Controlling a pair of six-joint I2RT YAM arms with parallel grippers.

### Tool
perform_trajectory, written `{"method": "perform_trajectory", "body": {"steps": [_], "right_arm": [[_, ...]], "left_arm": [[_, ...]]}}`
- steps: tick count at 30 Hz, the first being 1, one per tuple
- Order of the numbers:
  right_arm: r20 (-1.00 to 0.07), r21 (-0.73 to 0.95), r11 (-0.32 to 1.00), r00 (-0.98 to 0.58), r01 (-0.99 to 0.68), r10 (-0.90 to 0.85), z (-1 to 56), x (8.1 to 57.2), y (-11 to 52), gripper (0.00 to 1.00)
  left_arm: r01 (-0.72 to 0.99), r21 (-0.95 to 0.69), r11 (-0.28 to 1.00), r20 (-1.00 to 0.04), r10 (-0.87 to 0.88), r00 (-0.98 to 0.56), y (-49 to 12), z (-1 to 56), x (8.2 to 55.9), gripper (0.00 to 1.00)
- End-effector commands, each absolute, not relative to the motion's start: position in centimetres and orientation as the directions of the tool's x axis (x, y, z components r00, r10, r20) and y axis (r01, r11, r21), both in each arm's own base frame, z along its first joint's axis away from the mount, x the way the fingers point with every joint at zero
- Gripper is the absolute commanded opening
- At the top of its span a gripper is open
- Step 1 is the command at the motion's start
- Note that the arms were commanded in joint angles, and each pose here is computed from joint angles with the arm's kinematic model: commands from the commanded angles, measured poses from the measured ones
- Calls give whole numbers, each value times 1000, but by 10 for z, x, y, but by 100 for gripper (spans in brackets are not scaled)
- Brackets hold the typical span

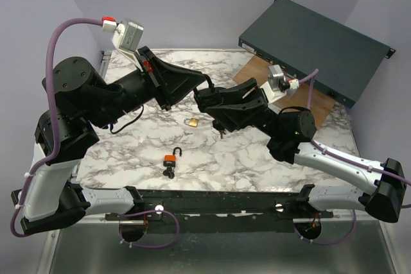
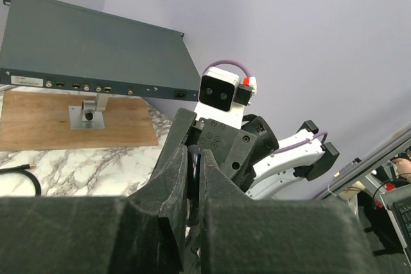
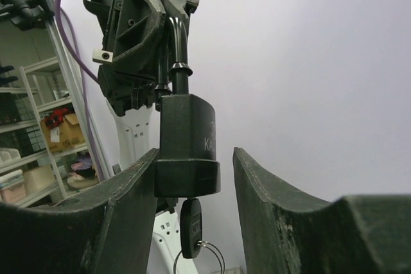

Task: Lock with the key
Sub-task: Lock the lock.

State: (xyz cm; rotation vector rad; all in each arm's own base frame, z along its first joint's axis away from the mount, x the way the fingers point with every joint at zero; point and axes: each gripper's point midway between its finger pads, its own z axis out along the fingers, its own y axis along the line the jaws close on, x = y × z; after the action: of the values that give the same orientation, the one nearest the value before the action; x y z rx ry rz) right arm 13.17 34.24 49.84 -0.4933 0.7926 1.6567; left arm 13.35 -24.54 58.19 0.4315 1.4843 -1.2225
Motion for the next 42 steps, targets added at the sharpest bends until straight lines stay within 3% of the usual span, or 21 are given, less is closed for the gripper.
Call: {"method": "perform_trajectory", "body": {"steps": [1,5,12,21,32,42], "right_arm": [[-658,230,-92,-225,-969,719,511,131,335,47],[-663,243,-88,-232,-966,712,510,133,337,35],[-736,272,-56,-245,-961,631,509,130,339,1],[-863,333,51,-282,-942,420,498,121,329,1],[-902,379,154,-327,-912,282,498,127,326,1],[-888,414,79,-383,-907,256,513,115,331,1]], "left_arm": [[846,-431,314,-853,-448,-268,-233,626,118,0],[848,-429,312,-854,-447,-267,-233,625,117,0],[857,-382,345,-894,-372,-249,-230,602,114,0],[834,-249,492,-968,-128,-214,-218,529,124,0],[818,-190,543,-974,4,-229,-223,487,137,0],[801,-173,573,-978,-5,-208,-226,462,148,0]]}}
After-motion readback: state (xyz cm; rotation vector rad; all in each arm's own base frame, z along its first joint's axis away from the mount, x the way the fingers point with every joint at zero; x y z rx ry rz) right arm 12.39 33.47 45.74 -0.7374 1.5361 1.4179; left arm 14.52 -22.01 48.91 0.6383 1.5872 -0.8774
